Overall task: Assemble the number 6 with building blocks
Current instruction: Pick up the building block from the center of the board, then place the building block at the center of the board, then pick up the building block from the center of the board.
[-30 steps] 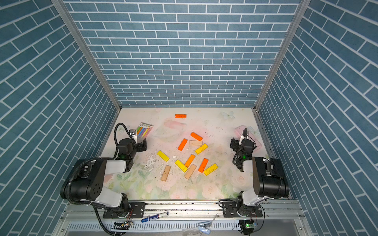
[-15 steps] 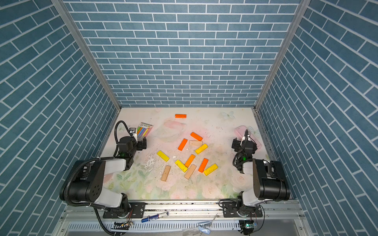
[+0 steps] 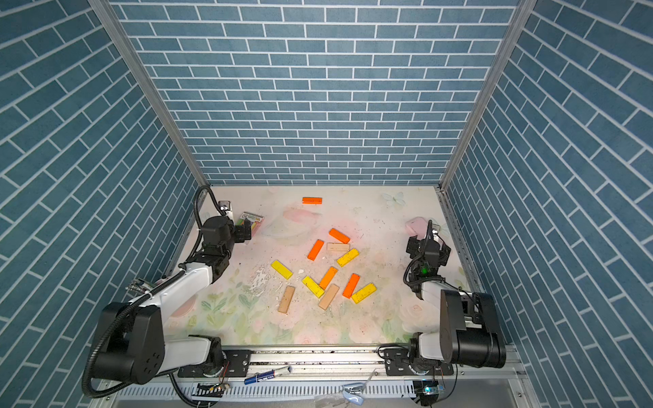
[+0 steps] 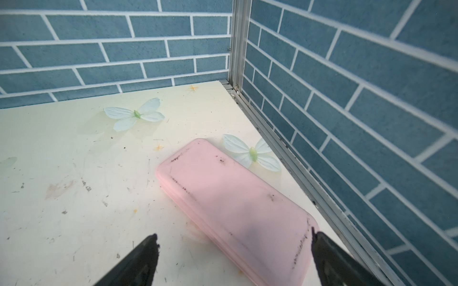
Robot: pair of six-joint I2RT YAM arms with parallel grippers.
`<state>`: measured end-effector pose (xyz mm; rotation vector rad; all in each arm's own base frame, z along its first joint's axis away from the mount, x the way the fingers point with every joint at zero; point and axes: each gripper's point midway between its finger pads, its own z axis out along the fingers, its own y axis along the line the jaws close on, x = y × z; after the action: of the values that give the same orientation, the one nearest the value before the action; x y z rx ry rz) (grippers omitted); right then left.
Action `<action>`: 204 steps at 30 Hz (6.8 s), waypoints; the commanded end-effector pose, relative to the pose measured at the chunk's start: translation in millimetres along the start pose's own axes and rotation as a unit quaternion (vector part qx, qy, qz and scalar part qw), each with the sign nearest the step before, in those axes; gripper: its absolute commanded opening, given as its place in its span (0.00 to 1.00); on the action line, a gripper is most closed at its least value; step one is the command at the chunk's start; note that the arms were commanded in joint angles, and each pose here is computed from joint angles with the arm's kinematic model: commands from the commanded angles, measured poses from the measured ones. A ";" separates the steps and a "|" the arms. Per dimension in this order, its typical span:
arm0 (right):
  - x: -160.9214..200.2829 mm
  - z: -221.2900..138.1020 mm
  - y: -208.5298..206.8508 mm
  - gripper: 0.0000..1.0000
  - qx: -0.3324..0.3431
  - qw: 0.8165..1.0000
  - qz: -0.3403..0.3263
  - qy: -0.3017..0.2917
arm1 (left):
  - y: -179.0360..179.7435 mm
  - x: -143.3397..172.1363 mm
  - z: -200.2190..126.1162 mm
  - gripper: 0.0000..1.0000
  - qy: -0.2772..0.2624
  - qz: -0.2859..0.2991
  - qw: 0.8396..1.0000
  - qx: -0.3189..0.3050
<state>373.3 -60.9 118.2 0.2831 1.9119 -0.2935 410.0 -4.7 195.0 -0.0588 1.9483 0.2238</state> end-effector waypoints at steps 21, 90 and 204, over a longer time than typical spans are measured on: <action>-79.8 -44.9 31.3 0.96 -0.077 0.990 0.118 0.014 | -77.3 -9.1 -66.7 0.99 0.151 -0.044 0.968 0.197; 118.9 -93.4 273.6 0.50 -0.117 0.884 0.040 0.451 | -170.7 27.0 -107.3 0.99 0.237 0.038 0.910 0.339; 77.3 -29.4 339.9 0.61 -0.421 0.742 -0.382 0.354 | -184.2 28.6 -110.6 0.99 0.237 0.020 0.891 0.386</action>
<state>440.5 274.1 39.8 -1.1035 2.6028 0.2442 327.3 -204.8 182.4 0.5066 2.3994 -0.5856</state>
